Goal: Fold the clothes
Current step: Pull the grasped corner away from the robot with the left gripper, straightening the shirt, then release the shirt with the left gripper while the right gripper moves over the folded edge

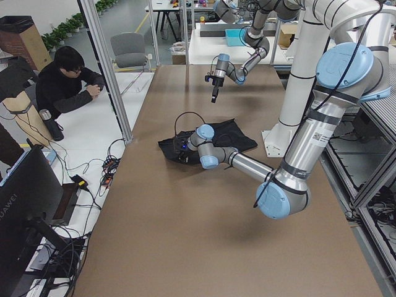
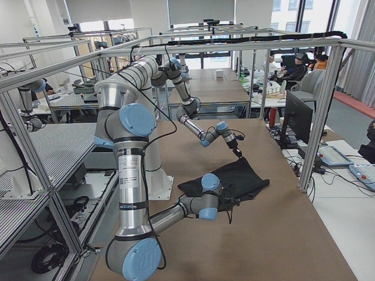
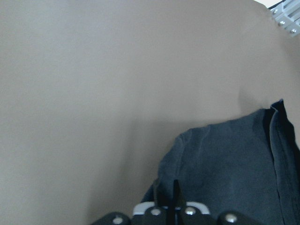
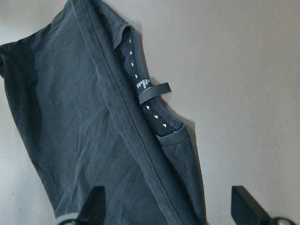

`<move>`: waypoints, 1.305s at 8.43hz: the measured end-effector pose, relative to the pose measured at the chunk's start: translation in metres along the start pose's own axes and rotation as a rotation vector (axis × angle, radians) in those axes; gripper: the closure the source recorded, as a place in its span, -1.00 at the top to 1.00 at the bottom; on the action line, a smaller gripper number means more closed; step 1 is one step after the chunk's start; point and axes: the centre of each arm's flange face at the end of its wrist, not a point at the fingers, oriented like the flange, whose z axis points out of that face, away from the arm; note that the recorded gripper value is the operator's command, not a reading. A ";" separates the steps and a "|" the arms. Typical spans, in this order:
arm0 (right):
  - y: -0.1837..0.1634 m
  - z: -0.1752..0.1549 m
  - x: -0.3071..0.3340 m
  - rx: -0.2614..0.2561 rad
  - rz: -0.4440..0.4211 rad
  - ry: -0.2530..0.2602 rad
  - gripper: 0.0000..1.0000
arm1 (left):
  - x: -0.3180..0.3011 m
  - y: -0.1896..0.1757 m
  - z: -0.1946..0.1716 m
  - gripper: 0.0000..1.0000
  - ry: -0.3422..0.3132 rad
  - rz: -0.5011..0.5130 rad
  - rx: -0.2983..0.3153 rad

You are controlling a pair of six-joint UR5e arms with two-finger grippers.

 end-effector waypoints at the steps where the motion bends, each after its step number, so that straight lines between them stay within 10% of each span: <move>1: 0.000 -0.001 0.000 0.006 0.000 0.000 0.89 | 0.030 -0.007 0.021 -1.00 -0.011 0.004 0.033; 4: 0.000 0.000 0.000 0.009 0.002 0.002 0.89 | 0.089 -0.020 0.056 -0.87 -0.041 0.009 0.085; 5: -0.001 0.001 0.000 0.009 0.002 0.002 0.89 | 0.090 -0.025 0.060 0.39 -0.051 0.016 0.099; 6: 0.000 0.001 0.000 0.008 0.002 0.003 0.89 | 0.086 -0.030 0.064 0.88 -0.068 0.031 0.123; 11: -0.001 0.006 -0.001 0.004 0.002 0.026 0.89 | 0.072 -0.056 0.068 0.89 -0.112 0.077 0.217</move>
